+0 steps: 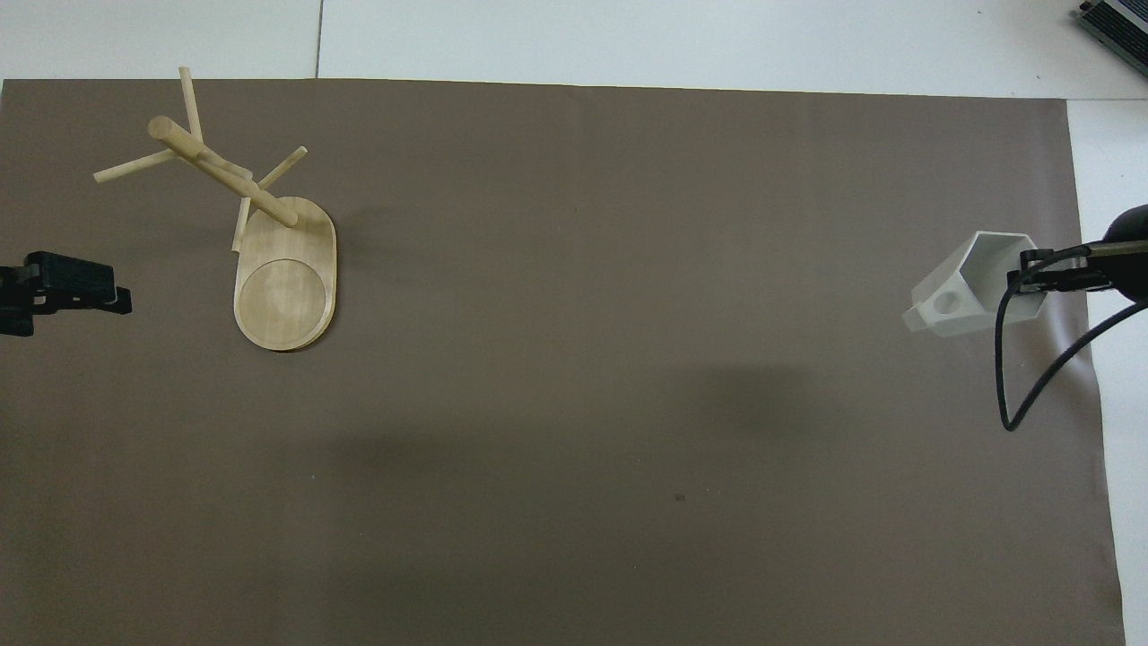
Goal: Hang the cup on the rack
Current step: 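Lift the white cup with the right gripper toward the wooden rack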
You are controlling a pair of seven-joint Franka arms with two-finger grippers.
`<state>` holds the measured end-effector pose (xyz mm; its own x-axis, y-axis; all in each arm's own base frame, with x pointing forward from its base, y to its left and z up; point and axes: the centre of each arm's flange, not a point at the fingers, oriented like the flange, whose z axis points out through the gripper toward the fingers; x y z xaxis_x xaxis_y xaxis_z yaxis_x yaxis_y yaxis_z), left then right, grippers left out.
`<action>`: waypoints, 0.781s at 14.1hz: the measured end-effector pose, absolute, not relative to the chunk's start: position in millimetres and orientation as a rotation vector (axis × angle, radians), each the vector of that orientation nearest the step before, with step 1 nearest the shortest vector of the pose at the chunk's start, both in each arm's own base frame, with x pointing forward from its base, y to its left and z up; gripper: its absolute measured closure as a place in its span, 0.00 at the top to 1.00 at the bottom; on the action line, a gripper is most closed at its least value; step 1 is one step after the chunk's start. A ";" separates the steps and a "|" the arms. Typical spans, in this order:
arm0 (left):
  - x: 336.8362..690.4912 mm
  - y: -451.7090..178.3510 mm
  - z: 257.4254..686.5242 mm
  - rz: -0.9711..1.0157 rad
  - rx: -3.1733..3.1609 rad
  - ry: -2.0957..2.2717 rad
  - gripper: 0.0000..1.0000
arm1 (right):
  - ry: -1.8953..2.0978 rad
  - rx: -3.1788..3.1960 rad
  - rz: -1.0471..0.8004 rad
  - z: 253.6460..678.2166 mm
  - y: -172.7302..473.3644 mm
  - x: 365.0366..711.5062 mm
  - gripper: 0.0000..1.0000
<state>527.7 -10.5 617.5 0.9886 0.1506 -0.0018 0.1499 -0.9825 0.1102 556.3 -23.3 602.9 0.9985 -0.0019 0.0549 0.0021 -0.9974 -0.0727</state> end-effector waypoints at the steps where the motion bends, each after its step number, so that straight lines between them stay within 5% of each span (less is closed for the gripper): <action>1: 527.6 -10.6 617.2 0.007 3.021 0.243 1.00 | 0.009 -3.016 -0.077 603.0 -19.0 555.7 0.09; 11: 524.1 -11.6 614.4 -0.042 3.015 0.270 1.00 | 0.052 -2.757 -0.033 608.6 60.1 554.1 0.09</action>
<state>524.1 -11.6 614.4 0.9838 0.1752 -0.0378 0.1783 -0.9777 0.1107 554.1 60.1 608.6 0.9990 -0.0408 0.0159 -0.0319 -0.9265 -0.3749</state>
